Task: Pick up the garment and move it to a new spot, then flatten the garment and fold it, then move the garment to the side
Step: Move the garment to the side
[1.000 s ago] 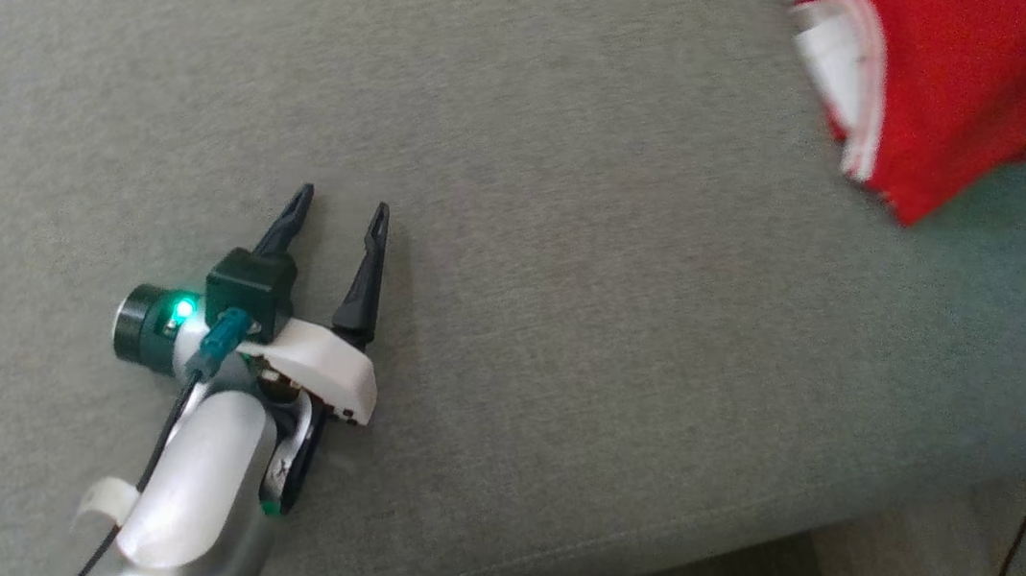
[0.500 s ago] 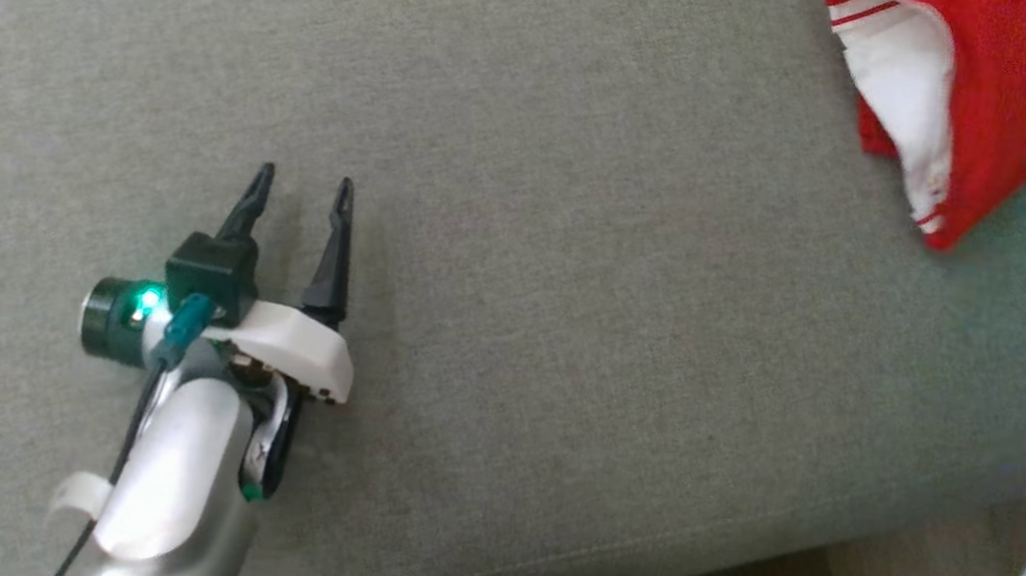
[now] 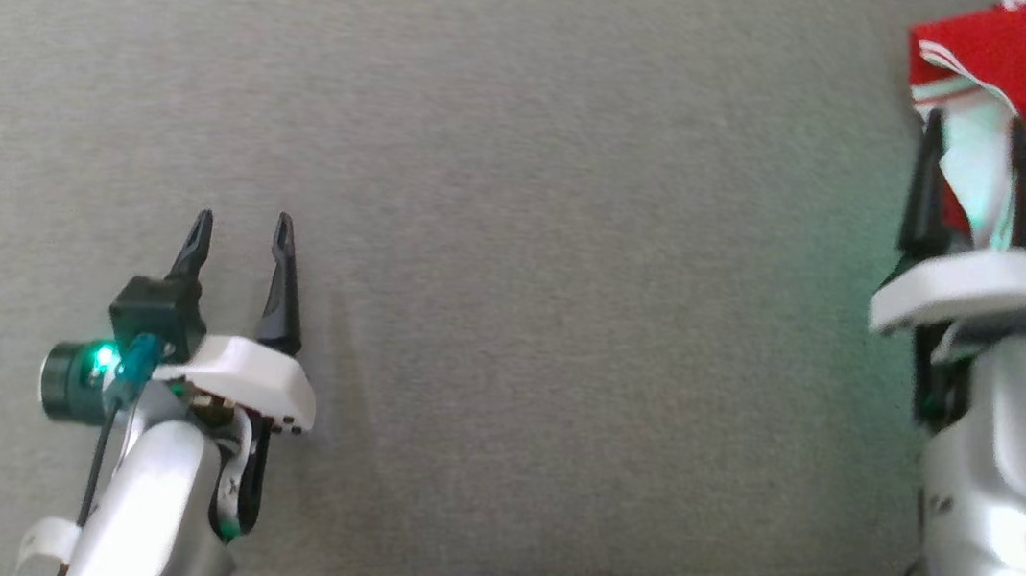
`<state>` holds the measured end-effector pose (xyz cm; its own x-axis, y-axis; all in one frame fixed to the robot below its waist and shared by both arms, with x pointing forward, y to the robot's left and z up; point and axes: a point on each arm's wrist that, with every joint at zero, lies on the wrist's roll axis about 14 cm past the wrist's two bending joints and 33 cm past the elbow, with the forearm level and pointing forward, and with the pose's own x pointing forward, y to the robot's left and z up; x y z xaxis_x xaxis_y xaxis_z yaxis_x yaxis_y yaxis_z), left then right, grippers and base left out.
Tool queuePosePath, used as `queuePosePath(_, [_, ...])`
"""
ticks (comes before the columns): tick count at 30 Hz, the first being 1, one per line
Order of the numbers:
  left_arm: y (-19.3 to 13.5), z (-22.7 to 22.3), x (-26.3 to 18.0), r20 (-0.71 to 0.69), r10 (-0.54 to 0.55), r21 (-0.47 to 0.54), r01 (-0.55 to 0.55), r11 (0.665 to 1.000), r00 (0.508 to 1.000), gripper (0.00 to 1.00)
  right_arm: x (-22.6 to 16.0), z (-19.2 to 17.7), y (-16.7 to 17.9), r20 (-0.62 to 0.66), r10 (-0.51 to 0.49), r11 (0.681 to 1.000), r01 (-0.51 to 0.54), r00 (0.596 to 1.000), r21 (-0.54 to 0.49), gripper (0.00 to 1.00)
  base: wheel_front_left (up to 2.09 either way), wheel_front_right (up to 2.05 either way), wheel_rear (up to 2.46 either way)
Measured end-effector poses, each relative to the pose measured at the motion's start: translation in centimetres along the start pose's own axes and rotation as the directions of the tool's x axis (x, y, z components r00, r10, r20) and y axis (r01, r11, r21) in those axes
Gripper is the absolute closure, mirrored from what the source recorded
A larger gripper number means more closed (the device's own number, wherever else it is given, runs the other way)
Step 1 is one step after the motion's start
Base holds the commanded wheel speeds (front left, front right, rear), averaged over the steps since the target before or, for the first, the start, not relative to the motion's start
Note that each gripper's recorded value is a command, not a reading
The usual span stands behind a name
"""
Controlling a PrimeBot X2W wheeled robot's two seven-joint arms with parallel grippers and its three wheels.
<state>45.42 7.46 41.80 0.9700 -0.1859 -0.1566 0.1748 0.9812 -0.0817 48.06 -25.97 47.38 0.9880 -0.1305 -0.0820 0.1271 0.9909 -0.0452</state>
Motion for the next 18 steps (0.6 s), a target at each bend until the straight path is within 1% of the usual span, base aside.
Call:
queuePosePath(3, [1.6,0.4,-1.4,0.007,0.049,0.006,-0.049,0.999,0.999,0.0,-1.1,-1.3,2.8,-0.024,0.067,0.997,-0.066,0.997,0.045,0.0,0.0,0.0,0.0])
queuePosePath(6, [3.3,0.8,-3.0,0.013,0.107,0.001,-0.107,0.994,0.994,0.0,-2.1,-1.9,4.9,-0.033,0.12,0.99,-0.117,0.992,0.081,0.0,0.0,0.0,0.0])
queuePosePath(7, [3.3,0.8,-3.0,0.013,0.107,0.001,-0.107,0.994,0.994,0.0,-2.1,-1.9,4.9,-0.033,0.12,0.99,-0.117,0.992,0.081,0.0,0.0,0.0,0.0])
queuePosePath(10, [4.9,1.1,-4.5,0.018,0.163,-0.007,-0.163,0.987,0.986,0.0,-3.0,-1.9,6.8,-0.033,0.17,0.981,-0.166,0.985,0.099,0.0,0.0,0.0,0.0])
queuePosePath(12, [5.5,1.3,-5.4,0.023,0.182,-0.01,-0.182,0.983,0.983,0.0,-3.4,-1.8,7.6,-0.028,0.194,0.977,-0.19,0.981,0.097,0.0,0.0,0.0,0.0])
queuePosePath(18, [6.8,1.8,-7.4,0.037,0.227,-0.044,-0.225,0.973,0.973,0.0,-4.6,-0.6,9.0,0.003,0.23,0.966,-0.228,0.973,0.121,0.0,0.0,0.0,0.0])
